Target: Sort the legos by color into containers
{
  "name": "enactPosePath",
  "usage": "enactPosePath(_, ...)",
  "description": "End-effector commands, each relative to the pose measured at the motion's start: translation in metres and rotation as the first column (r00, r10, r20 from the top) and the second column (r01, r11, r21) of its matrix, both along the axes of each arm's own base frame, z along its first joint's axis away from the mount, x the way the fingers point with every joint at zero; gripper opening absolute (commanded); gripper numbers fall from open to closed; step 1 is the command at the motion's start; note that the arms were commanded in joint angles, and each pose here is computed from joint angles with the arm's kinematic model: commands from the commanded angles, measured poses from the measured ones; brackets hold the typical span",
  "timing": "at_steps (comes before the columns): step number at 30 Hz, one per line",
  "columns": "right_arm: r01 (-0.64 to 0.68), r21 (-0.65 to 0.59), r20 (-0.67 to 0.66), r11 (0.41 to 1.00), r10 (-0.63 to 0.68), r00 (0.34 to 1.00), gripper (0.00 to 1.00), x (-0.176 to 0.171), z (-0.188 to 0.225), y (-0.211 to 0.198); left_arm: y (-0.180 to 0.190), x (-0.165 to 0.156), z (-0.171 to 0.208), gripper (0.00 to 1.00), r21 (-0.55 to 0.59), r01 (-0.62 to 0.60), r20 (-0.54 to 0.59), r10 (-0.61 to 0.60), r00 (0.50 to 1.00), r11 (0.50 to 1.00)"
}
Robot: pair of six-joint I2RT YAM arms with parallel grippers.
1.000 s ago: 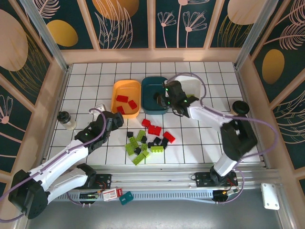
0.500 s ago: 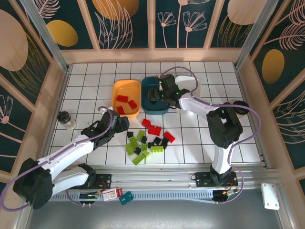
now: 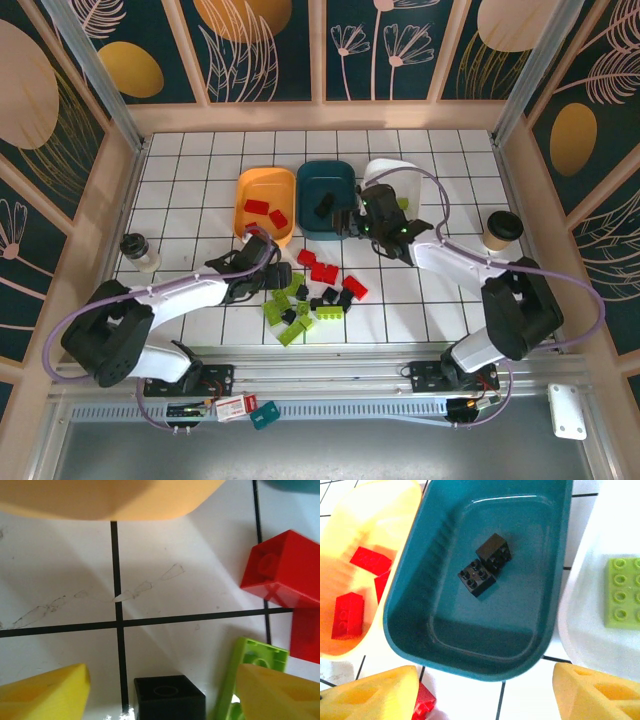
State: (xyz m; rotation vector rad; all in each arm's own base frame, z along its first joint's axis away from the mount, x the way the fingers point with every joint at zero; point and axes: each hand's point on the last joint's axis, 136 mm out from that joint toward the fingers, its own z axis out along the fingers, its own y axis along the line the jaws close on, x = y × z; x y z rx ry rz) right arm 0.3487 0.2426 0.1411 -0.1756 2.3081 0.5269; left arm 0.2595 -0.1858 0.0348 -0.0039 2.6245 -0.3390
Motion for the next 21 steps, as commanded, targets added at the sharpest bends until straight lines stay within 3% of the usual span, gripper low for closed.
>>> enactPosePath(1, 0.039, 0.018, 0.033, 0.999, -0.04, 0.999, 0.72, -0.004, 0.011, -0.008, -0.004, 0.006, 0.0, 0.7, -0.009, 0.0, 0.019, 0.0, 1.0, 1.0)
enactPosePath(7, 0.056, 0.01, 0.044, 0.998, -0.057, 0.997, 0.72, -0.01, 0.011, -0.016, -0.004, -0.004, -0.017, 0.59, -0.03, 0.0, -0.027, -0.001, 1.0, 1.0)
enactPosePath(15, 0.08, -0.007, 0.061, 0.997, -0.079, 0.995, 0.72, -0.01, 0.012, -0.024, -0.001, -0.011, -0.02, 0.29, -0.043, -0.02, -0.044, 0.018, 0.999, 0.999)
enactPosePath(21, 0.104, -0.005, 0.069, 0.995, -0.103, 0.992, 0.72, -0.019, 0.011, -0.036, -0.012, 0.012, 0.024, 0.19, -0.082, -0.023, 0.055, 0.027, 0.998, 0.996)
